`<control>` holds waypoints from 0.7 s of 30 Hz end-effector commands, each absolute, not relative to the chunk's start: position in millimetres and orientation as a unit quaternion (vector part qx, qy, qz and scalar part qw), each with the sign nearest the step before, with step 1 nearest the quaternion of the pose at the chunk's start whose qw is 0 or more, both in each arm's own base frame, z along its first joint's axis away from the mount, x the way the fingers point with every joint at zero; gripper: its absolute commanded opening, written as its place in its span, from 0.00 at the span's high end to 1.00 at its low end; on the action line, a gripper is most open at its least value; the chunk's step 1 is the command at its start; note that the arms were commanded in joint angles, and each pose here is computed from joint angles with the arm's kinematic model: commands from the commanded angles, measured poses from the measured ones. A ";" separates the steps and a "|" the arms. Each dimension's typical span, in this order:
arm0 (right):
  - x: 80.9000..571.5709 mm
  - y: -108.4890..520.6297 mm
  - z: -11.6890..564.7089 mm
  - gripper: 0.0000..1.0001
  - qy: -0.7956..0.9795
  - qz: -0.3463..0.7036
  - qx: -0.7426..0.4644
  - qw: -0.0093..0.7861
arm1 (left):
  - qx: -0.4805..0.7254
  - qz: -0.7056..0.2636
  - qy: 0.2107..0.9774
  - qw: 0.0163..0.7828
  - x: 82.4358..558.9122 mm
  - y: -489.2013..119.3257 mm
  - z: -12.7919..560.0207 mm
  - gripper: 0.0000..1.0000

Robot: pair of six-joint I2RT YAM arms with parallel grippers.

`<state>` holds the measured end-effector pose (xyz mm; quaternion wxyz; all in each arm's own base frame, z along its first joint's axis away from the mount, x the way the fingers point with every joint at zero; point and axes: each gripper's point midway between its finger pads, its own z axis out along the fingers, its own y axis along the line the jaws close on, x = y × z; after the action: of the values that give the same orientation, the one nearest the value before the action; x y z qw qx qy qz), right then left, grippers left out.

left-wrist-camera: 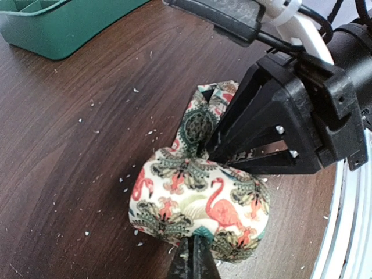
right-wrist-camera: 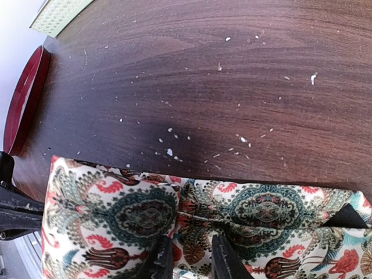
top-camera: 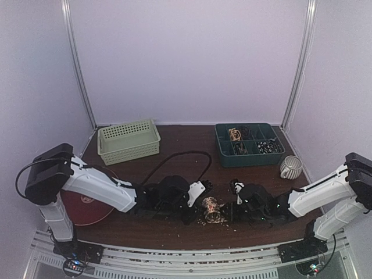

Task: Roll the ties
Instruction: Roll the tie at the center of the board.

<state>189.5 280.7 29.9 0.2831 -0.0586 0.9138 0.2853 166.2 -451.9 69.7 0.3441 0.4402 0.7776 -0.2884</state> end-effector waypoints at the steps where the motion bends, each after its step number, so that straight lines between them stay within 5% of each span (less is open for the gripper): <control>1: 190.6 281.0 34.4 0.76 0.912 0.279 -0.071 0.294 | 0.457 -0.297 0.762 0.349 163.4 -463.0 76.4 0.99; 21: 190.7 272.8 38.9 0.77 0.912 0.277 -0.054 0.299 | 0.471 -0.289 0.754 0.355 166.1 -468.3 78.4 1.00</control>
<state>190.4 279.3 39.3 0.2931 -0.0625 0.9096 0.2879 165.7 -456.7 73.1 0.3463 0.4627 0.7659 -0.2817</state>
